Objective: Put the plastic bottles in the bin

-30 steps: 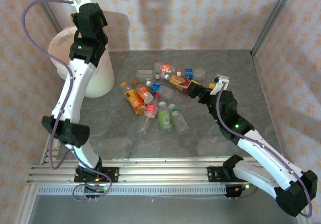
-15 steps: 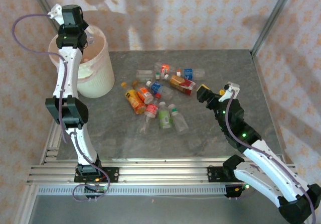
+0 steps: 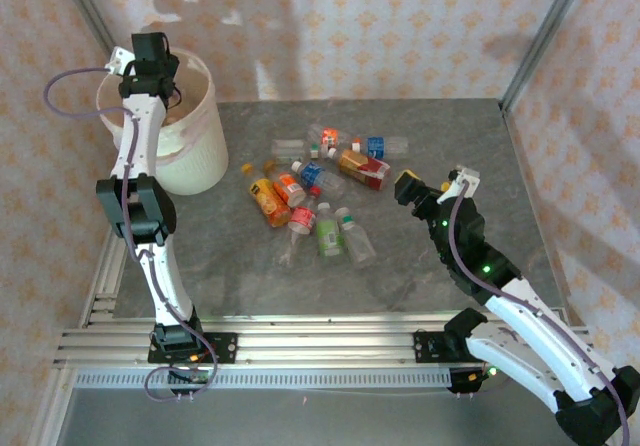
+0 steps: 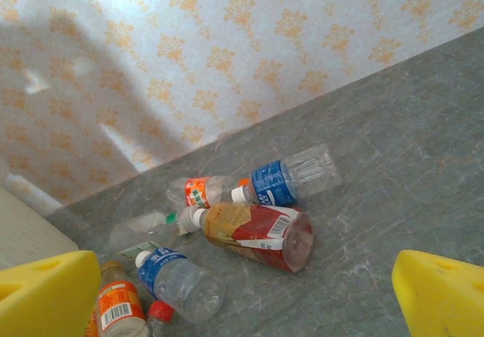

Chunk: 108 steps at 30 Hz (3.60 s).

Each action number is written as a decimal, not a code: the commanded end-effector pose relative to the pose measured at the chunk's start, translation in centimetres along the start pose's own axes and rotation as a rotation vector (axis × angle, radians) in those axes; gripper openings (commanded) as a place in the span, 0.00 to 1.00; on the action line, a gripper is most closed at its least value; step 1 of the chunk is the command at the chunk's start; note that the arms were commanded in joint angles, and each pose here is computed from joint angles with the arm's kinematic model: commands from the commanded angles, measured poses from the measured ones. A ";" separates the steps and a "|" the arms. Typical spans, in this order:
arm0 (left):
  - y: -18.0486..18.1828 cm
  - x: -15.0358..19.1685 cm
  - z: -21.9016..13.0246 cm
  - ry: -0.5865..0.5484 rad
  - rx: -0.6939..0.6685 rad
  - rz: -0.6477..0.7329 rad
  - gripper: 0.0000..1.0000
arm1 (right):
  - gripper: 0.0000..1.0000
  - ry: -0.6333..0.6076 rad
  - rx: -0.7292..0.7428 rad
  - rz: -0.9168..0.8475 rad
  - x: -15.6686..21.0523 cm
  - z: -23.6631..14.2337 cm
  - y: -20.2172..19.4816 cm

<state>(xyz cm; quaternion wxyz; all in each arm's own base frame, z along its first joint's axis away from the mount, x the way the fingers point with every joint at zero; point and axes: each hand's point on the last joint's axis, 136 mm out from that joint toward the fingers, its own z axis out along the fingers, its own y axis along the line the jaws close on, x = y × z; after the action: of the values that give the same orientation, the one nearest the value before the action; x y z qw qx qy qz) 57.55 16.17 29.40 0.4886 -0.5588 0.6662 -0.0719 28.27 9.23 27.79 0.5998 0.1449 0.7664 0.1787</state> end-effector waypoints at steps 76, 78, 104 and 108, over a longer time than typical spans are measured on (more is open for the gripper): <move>10.4 18.2 -25.7 0.392 0.212 0.485 1.00 | 0.93 0.947 -0.046 -0.322 25.1 1.6 -0.3; 10.4 18.2 -25.6 0.393 0.211 0.485 1.00 | 0.94 0.931 -0.027 -0.332 25.2 1.9 -0.4; 9.1 19.8 -25.2 0.454 0.224 0.478 1.00 | 0.63 0.721 0.097 -0.301 22.7 3.0 -2.9; 9.0 20.3 -25.2 0.475 0.239 0.483 1.00 | 0.57 0.631 0.052 -0.327 20.0 2.9 -2.0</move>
<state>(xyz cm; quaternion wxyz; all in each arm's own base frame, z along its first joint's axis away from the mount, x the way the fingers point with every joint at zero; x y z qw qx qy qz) 34.82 -7.83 24.33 0.3818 -0.2948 0.8644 -0.1418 25.50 17.25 6.85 0.3031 -0.0234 0.9462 0.1104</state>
